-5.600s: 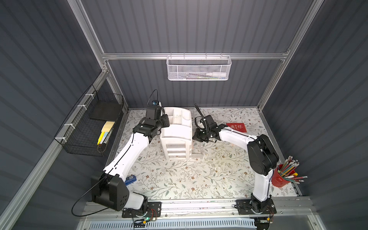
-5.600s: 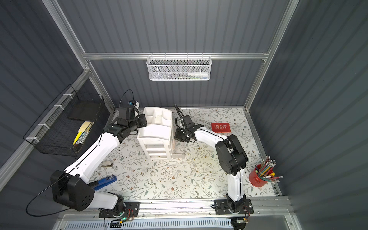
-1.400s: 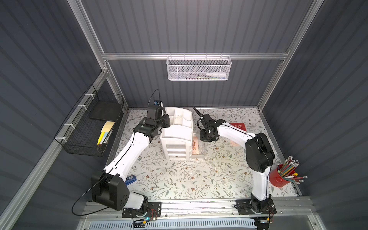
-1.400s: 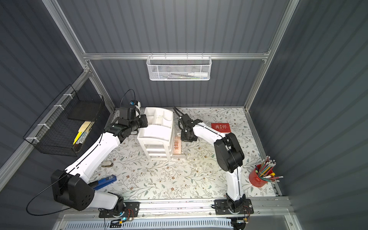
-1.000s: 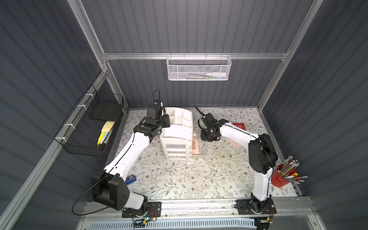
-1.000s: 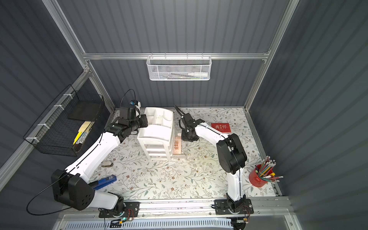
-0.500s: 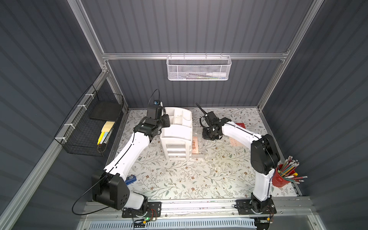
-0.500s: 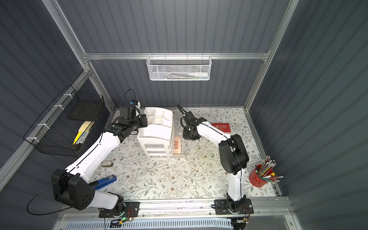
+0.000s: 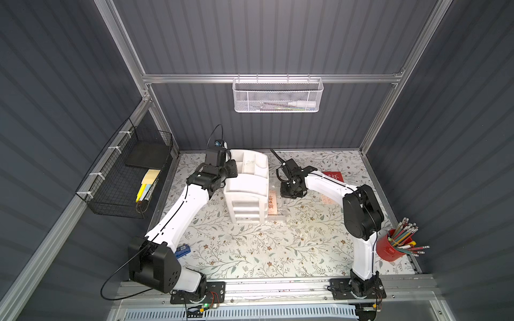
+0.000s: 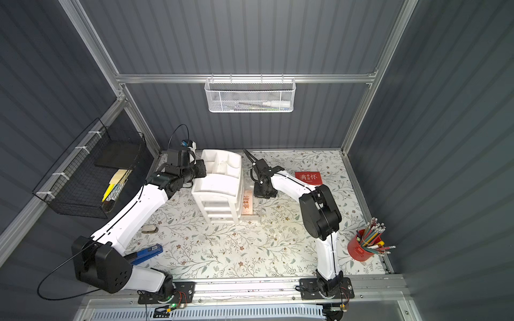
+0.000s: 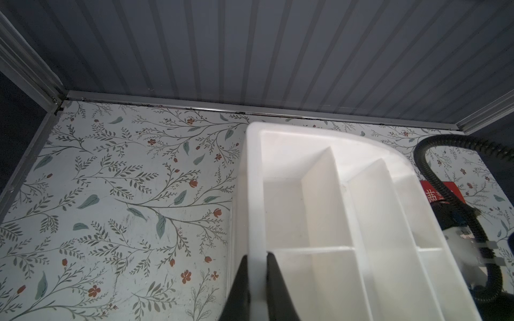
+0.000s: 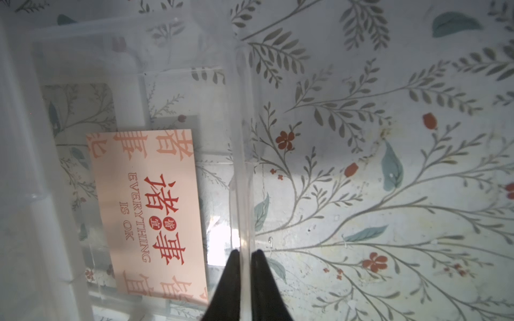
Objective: Take the postcards out of the drawer
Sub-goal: Open the drawer in the storage box, then pick up the postcard from the drawer.
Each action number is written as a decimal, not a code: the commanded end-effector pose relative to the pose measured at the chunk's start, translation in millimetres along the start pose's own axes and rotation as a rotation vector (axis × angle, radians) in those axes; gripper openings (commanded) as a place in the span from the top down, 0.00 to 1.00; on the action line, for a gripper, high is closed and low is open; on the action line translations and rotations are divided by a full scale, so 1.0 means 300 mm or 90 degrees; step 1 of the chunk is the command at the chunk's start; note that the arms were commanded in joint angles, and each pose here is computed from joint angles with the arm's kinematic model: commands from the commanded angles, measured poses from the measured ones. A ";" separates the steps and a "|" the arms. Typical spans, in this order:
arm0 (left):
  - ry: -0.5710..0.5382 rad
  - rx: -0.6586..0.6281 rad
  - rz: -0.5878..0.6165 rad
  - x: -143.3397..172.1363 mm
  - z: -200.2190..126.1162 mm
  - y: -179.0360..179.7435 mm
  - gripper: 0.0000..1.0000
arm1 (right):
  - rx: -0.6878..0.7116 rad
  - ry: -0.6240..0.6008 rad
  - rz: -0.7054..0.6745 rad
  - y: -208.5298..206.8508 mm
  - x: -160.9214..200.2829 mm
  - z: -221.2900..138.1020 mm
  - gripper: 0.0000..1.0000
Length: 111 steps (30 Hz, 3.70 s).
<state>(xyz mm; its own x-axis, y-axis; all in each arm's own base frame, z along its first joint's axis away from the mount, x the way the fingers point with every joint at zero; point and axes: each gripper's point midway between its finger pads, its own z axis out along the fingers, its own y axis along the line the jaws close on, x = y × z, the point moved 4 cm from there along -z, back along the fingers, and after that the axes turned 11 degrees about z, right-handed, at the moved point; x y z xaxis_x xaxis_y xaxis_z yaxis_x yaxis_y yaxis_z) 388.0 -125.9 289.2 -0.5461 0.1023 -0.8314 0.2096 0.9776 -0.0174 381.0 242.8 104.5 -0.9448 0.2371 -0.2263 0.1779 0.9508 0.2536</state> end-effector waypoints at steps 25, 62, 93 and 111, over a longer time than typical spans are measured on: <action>0.176 -0.046 0.061 0.235 0.076 0.044 1.00 | 0.081 -0.032 -0.002 -0.075 -0.045 -0.043 1.00; 0.177 -0.034 0.063 0.238 0.083 0.036 1.00 | -0.051 -0.040 -0.015 0.065 -0.025 -0.142 0.75; 0.177 -0.029 0.064 0.243 0.076 0.034 1.00 | 0.025 0.040 -0.009 0.084 0.037 0.122 0.56; 0.177 -0.027 0.065 0.244 0.077 0.032 1.00 | 0.032 0.078 -0.011 0.078 0.058 0.169 0.54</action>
<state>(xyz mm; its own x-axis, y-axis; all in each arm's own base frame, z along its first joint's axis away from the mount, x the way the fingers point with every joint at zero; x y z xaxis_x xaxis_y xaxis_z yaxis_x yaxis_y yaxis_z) 388.4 -126.0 288.8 -0.5467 0.1029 -0.8310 0.2098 0.9776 -0.0170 386.4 278.0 66.1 -0.9659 0.2119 -0.1488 0.1764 0.9592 0.2208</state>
